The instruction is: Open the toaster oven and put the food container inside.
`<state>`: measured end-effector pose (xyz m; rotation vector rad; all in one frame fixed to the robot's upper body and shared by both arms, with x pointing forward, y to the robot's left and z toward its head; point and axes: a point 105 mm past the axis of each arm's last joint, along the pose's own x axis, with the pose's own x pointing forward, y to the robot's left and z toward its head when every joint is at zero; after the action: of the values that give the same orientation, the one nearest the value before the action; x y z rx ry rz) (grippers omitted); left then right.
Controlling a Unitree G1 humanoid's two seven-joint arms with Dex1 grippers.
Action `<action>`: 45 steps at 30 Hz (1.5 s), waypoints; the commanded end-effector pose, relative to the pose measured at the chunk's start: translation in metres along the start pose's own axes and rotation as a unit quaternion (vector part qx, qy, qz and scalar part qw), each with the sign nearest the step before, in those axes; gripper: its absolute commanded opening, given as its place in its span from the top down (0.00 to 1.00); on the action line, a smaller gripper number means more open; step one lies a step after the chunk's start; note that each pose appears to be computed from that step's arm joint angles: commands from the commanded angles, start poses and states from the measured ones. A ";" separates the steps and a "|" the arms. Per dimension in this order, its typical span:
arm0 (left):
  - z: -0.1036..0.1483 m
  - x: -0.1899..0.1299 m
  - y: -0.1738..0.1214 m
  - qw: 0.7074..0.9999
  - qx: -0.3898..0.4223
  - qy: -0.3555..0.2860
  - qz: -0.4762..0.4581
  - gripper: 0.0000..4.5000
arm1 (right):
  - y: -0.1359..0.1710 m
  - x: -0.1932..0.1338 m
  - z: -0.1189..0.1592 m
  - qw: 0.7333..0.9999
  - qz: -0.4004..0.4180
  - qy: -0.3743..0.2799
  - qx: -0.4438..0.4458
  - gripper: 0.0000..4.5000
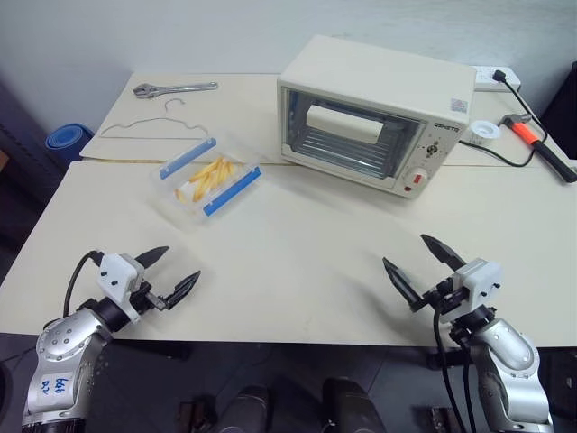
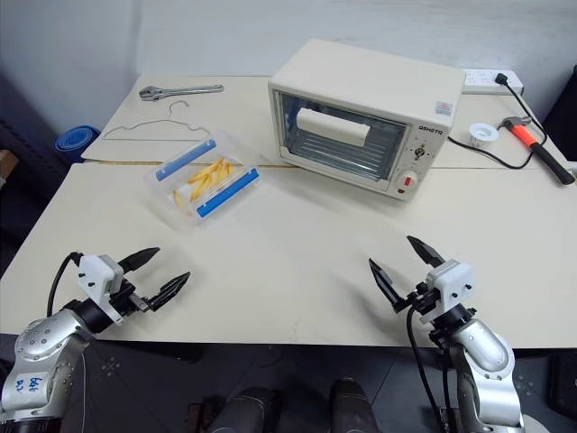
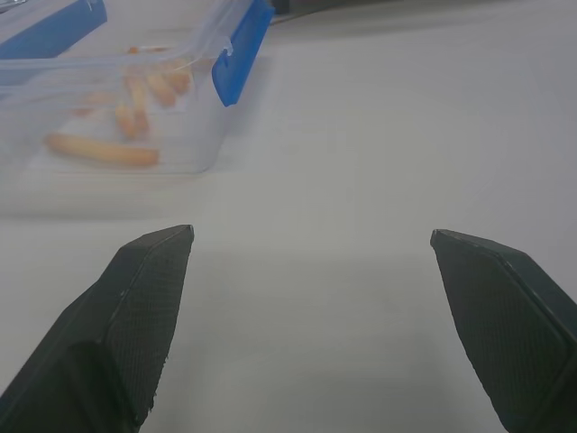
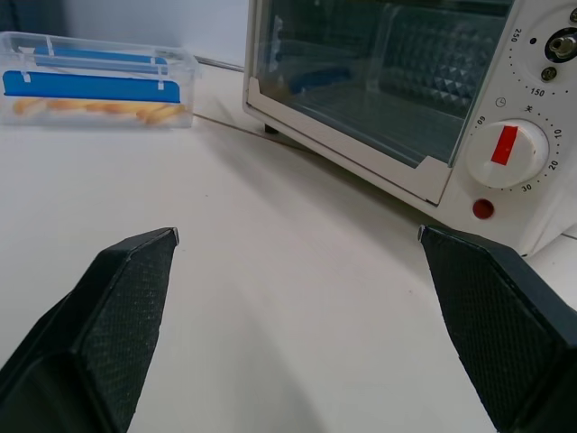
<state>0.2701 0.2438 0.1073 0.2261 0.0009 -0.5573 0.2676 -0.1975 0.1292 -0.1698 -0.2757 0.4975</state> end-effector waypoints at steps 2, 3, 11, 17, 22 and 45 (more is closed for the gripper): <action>0.010 -0.004 -0.002 0.999 -0.021 -0.019 -0.014 0.00 | 0.001 0.003 0.014 1.000 0.007 -0.017 -0.012 0.01; 0.014 -0.004 -0.004 0.999 -0.037 -0.027 -0.026 0.00 | 0.001 0.003 0.014 1.000 0.009 -0.016 -0.012 0.01; 0.086 -0.001 -0.006 0.975 -0.101 -0.103 -0.170 0.00 | -0.002 0.009 0.055 0.998 0.030 -0.046 0.010 0.01; 0.129 0.031 -0.002 0.963 -0.066 -0.165 -0.204 0.00 | -0.008 0.064 0.083 0.996 0.042 -0.074 0.040 0.01; 0.136 0.045 -0.007 0.955 -0.071 -0.175 -0.230 0.00 | -0.015 0.094 0.086 0.995 0.044 -0.076 0.054 0.01; 0.130 0.055 -0.017 0.958 -0.064 -0.200 -0.194 0.00 | -0.012 0.175 0.090 0.993 0.061 -0.085 0.062 0.01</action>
<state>0.3030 0.1715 0.2185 -0.0525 -0.2746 -1.0001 0.3978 -0.1198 0.2390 -0.0064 -0.3304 0.6251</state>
